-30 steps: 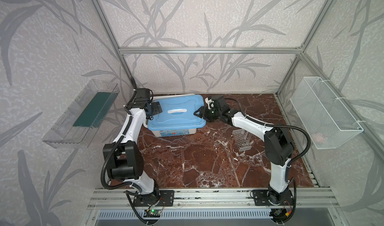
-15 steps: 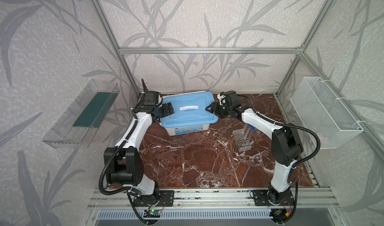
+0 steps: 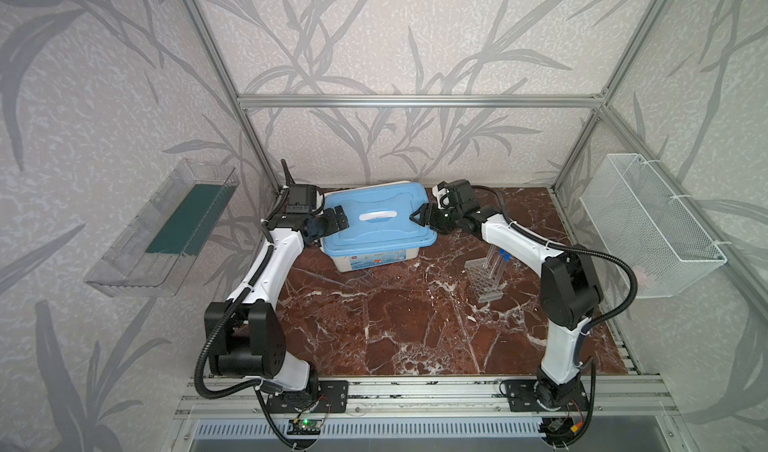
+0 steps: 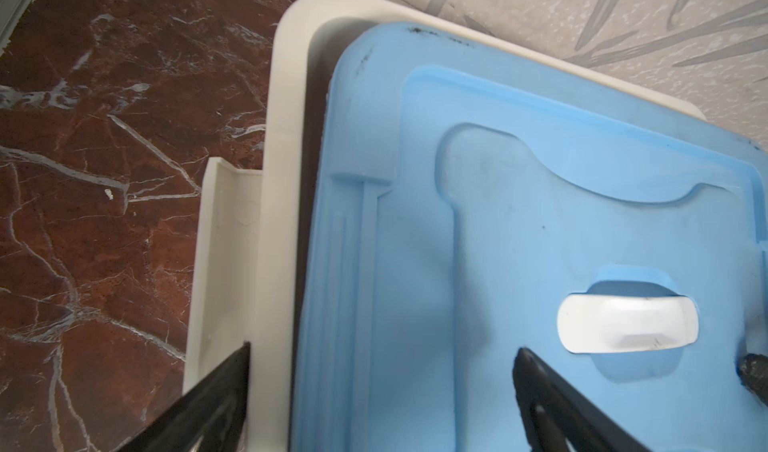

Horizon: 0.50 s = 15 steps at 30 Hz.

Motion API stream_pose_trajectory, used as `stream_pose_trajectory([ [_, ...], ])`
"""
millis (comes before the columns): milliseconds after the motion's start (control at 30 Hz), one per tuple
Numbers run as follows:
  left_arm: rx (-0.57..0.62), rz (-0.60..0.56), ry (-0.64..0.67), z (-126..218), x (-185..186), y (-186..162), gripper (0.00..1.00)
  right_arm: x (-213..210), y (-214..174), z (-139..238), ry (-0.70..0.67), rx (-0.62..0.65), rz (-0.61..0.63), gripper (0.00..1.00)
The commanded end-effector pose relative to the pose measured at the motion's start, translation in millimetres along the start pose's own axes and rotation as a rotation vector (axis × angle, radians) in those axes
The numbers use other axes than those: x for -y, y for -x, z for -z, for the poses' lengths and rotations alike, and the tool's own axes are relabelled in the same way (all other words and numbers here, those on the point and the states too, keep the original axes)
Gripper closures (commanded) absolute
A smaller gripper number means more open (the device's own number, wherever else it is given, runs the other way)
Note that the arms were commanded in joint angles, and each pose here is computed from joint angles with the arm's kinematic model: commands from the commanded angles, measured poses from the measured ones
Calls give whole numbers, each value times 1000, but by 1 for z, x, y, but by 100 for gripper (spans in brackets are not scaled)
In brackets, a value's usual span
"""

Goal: Organize the chemistry lab equipment
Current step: 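Shift the lid to align with the tub rim using both grippers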

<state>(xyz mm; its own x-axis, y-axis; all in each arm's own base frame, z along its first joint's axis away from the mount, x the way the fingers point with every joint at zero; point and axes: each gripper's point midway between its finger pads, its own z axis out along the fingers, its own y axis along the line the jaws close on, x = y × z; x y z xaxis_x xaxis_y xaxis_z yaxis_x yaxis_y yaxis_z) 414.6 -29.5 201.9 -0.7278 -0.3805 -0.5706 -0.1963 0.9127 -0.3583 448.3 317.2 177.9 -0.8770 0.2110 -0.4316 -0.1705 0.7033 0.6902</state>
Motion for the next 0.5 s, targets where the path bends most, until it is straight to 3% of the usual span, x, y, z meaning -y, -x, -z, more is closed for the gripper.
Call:
stream_pose_trajectory([
  [0,65,0,-26,23,10,8,1,12,-1,-7,-44,-29,18,31],
  [133,78,-4,-6,28,6,10,1,8,4,-5,-66,-24,13,30],
  [267,30,-2,74,11,-14,1,2,3,9,-1,-107,-12,39,29],
  [467,5,4,50,-4,-16,-6,7,15,17,-2,-125,-15,25,24],
])
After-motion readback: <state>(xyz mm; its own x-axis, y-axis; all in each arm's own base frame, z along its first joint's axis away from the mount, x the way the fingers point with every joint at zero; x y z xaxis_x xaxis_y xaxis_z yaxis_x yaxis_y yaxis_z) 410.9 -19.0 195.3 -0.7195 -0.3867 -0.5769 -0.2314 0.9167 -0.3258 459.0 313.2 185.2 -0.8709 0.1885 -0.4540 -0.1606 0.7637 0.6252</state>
